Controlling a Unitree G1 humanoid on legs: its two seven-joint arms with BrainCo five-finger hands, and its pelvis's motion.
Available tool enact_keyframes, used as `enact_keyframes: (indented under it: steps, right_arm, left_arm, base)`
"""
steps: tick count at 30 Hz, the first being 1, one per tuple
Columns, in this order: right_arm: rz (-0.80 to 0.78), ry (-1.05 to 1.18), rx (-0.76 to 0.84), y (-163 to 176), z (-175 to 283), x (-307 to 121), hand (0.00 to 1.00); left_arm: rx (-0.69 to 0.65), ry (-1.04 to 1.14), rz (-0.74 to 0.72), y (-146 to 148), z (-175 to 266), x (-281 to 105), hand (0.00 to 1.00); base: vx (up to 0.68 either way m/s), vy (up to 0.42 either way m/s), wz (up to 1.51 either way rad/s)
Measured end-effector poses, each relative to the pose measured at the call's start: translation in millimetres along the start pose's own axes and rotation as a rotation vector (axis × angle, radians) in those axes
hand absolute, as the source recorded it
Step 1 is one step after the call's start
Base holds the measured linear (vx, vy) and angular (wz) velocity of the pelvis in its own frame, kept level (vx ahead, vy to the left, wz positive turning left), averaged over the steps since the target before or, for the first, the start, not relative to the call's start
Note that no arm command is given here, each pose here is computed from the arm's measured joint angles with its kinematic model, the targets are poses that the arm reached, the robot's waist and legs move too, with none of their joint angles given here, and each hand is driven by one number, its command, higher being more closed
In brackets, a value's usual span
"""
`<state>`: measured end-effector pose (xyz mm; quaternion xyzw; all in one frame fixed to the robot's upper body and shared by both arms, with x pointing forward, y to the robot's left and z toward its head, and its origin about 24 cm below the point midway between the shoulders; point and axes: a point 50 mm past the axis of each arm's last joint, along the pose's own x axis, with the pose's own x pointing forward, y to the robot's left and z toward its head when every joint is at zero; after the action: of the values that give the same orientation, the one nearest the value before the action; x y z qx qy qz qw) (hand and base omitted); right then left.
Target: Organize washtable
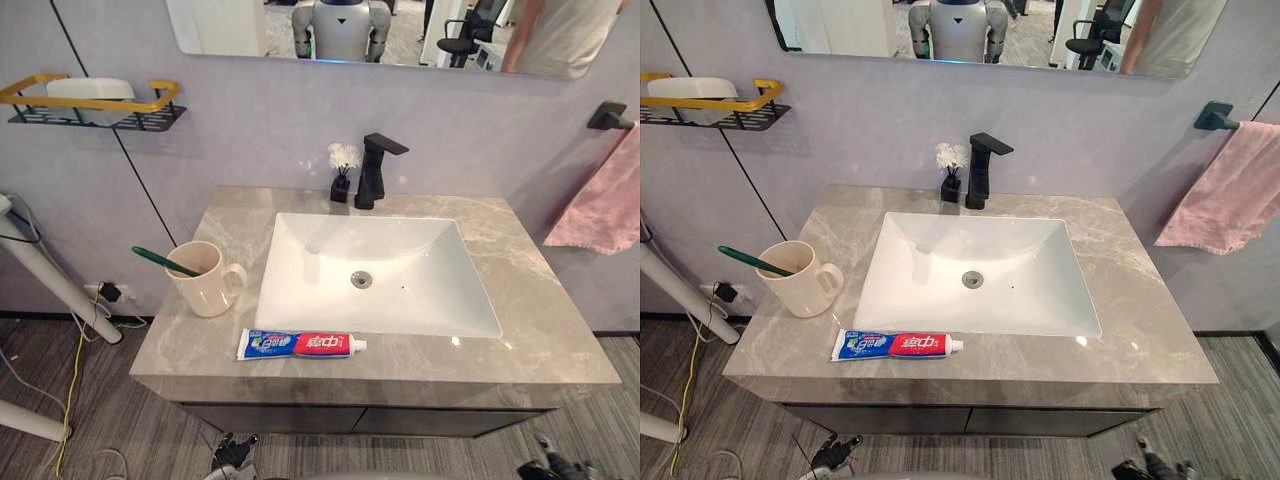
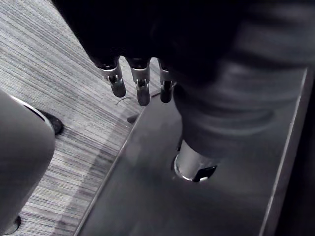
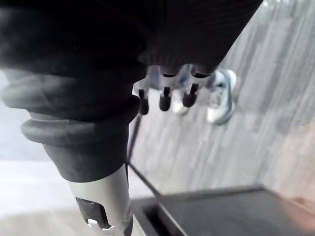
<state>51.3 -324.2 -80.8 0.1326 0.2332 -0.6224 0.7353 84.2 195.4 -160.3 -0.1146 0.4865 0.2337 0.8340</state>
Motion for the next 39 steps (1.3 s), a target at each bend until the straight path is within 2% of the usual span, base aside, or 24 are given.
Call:
enact_keyframes:
  steps: [3, 9, 13, 16, 18, 20, 21, 22, 24, 26, 28, 30, 32, 33, 34, 36, 39]
  right_arm:
    - [-0.093, -0.194, 0.021, -18, 49, 7, 0.00]
    - [-0.150, -0.527, 0.103, -19, 126, -14, 0.00]
    - [-0.024, -0.827, 0.141, 8, 196, -37, 0.00]
    - [0.085, -0.957, 0.143, 31, 225, -48, 0.00]
    - [0.210, -1.035, 0.144, 56, 243, -60, 0.00]
    - [0.428, -1.138, 0.067, 94, 262, -79, 0.00]
    - [0.475, -1.153, 0.046, 103, 264, -83, 0.00]
    - [0.522, -1.169, 0.028, 112, 266, -87, 0.00]
    - [0.740, -1.234, -0.039, 147, 269, -113, 0.00]
    - [0.871, -1.268, -0.096, 163, 264, -128, 0.00]
    - [1.137, -1.276, -0.140, 189, 253, -159, 0.00]
    - [1.314, -1.304, -0.178, 203, 246, -186, 0.00]
    - [1.604, -1.335, -0.222, 211, 231, -227, 0.00]
    - [1.665, -1.332, -0.231, 213, 227, -235, 0.00]
    - [1.797, -1.293, -0.242, 218, 217, -248, 0.00]
    - [1.946, -1.228, -0.282, 223, 201, -261, 0.00]
    - [2.067, -1.137, -0.371, 228, 179, -267, 0.00]
  left_arm:
    - [0.007, 0.008, -0.002, -2, -3, -1, 0.00]
    - [0.043, 0.017, -0.003, -1, -8, -2, 0.00]
    - [0.094, 0.028, -0.033, -4, -14, -5, 0.00]
    - [0.132, 0.024, -0.048, -3, -12, -4, 0.00]
    - [0.177, 0.031, -0.058, -1, -13, -3, 0.00]
    - [0.215, 0.021, -0.085, 0, -10, -3, 0.00]
    - [0.224, 0.018, -0.088, 0, -10, -3, 0.00]
    - [0.235, 0.015, -0.092, 0, -9, -3, 0.00]
    - [0.261, 0.010, -0.102, 1, -7, -2, 0.00]
    - [0.280, 0.005, -0.118, 1, -6, -2, 0.00]
    - [0.292, -0.007, -0.127, 1, -5, -2, 0.00]
    - [0.292, -0.010, -0.133, 1, -4, -2, 0.00]
    - [0.291, -0.020, -0.150, -1, -1, -1, 0.00]
    - [0.291, -0.023, -0.152, -2, 0, -1, 0.00]
    - [0.293, -0.025, -0.153, -2, 1, 0, 0.00]
    - [0.297, -0.042, -0.164, -2, 6, 1, 0.00]
    - [0.304, -0.068, -0.166, -1, 15, 3, 0.00]
  base:
    - [0.00, 0.001, -0.01]
    - [0.00, 0.000, 0.00]
    - [0.00, -0.001, 0.01]
    - [-0.01, -0.004, 0.06]
    - [-0.02, -0.008, 0.18]
    - [-0.03, -0.026, 0.22]
    - [-0.05, -0.029, 0.17]
    - [-0.08, -0.042, 0.10]
    - [-0.09, -0.054, 0.11]
    - [-0.05, -0.048, 0.18]
    - [-0.04, -0.053, 0.23]
    - [-0.03, -0.060, 0.22]
    - [-0.01, -0.065, 0.28]
    - [0.01, -0.054, 0.29]
    - [0.01, -0.050, 0.33]
    - [0.00, -0.045, 0.42]
    - [0.01, -0.025, 0.26]
